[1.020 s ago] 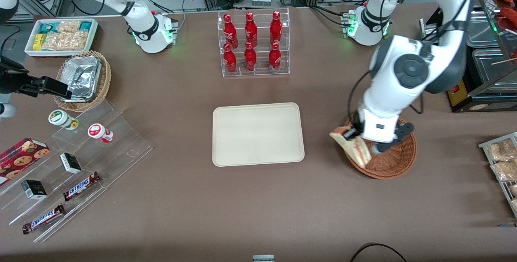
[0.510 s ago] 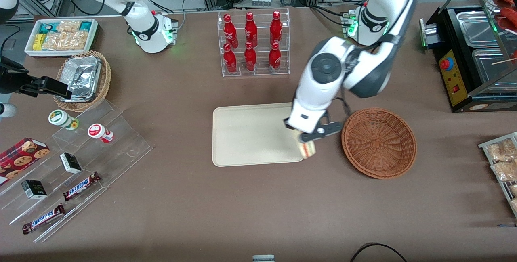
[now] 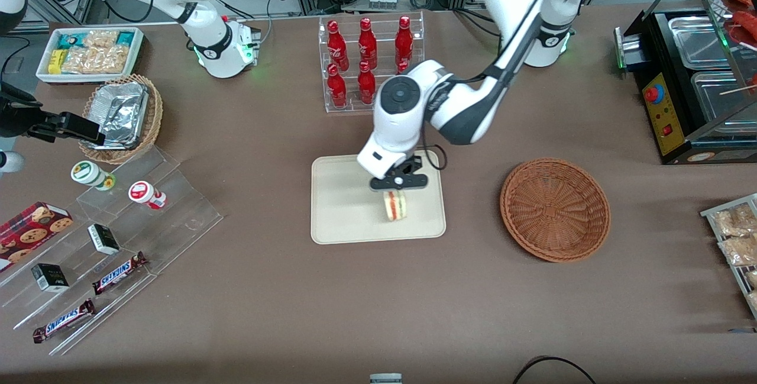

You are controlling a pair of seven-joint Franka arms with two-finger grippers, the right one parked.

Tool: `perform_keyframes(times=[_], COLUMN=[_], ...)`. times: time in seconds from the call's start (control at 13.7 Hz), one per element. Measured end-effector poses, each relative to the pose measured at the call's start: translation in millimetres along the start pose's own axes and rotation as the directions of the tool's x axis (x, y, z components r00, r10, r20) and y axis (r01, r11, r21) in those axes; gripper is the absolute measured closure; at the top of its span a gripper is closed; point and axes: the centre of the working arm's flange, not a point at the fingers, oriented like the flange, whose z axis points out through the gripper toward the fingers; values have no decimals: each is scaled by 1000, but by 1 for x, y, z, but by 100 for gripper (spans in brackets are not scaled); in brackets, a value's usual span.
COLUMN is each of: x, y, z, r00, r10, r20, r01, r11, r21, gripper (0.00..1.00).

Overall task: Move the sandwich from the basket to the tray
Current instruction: 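Lift the sandwich and carry it with the left gripper to the tray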

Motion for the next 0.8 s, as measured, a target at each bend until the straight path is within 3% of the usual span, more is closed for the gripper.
perform_keyframes(times=[0.8], x=[-19], y=[18], z=[64], r00=[999], r10=[51], r20=[12], r01=[-51], r11=[999], r21=[1], gripper=[85])
